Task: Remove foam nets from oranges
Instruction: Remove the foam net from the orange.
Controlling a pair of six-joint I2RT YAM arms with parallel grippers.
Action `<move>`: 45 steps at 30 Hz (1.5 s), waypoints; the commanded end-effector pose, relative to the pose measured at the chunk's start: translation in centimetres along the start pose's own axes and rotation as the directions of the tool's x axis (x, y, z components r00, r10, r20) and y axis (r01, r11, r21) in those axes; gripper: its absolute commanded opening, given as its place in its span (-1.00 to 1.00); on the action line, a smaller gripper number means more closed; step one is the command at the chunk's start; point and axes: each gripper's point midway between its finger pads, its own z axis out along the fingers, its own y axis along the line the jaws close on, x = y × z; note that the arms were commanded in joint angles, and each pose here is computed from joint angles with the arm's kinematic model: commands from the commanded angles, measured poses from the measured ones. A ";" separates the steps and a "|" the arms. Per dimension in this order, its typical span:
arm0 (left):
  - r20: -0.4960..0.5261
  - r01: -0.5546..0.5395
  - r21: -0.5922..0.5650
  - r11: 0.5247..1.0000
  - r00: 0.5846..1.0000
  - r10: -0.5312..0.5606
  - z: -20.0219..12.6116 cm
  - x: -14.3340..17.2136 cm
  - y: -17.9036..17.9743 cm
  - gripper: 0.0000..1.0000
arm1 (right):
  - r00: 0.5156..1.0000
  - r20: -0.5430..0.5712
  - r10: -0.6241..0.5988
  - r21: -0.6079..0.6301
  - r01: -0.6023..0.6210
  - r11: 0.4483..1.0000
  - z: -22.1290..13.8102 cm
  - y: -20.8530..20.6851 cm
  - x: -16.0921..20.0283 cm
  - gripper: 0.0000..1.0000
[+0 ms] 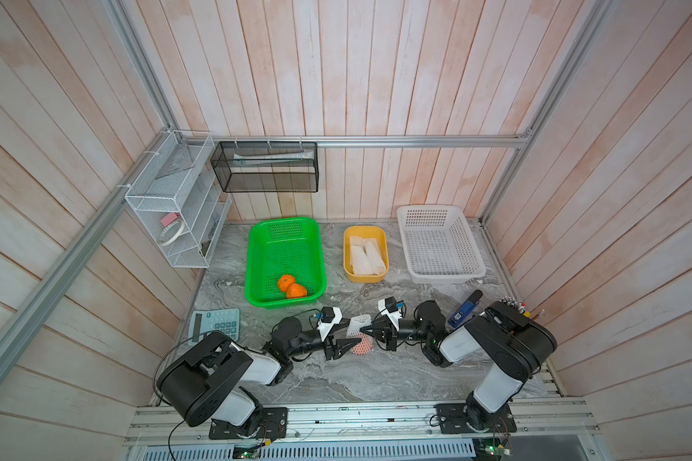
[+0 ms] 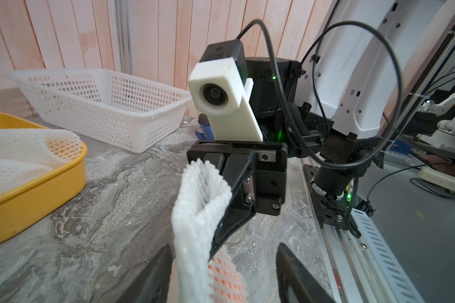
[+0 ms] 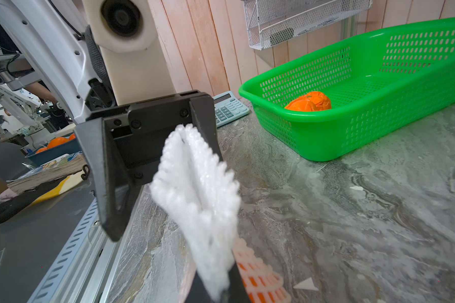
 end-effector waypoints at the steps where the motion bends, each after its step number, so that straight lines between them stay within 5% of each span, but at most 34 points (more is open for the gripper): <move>1: 0.004 0.046 -0.041 0.998 0.999 -0.046 -0.7 0.5 0.1 0.41 | 0.999 0.012 -0.031 0.029 0.031 0.999 0.2 -0.8 -0.6 -1.00; 16: 0.028 0.141 -0.109 0.984 0.990 -0.139 -2.0 0.3 0.4 0.54 | 0.994 0.091 -0.055 0.105 0.045 0.993 -0.4 -1.1 -3.9 -1.00; 27: -0.009 0.156 -0.232 0.960 0.987 -0.163 -2.8 -0.3 1.6 0.60 | 0.986 -0.016 0.165 0.239 -0.156 0.958 0.6 -4.9 -6.0 -1.00; 45: -0.048 0.094 -0.332 0.939 0.992 -0.116 -4.5 -3.4 0.8 0.70 | 0.875 -0.013 0.485 0.511 -0.411 0.755 -2.7 -17.0 -14.1 -1.00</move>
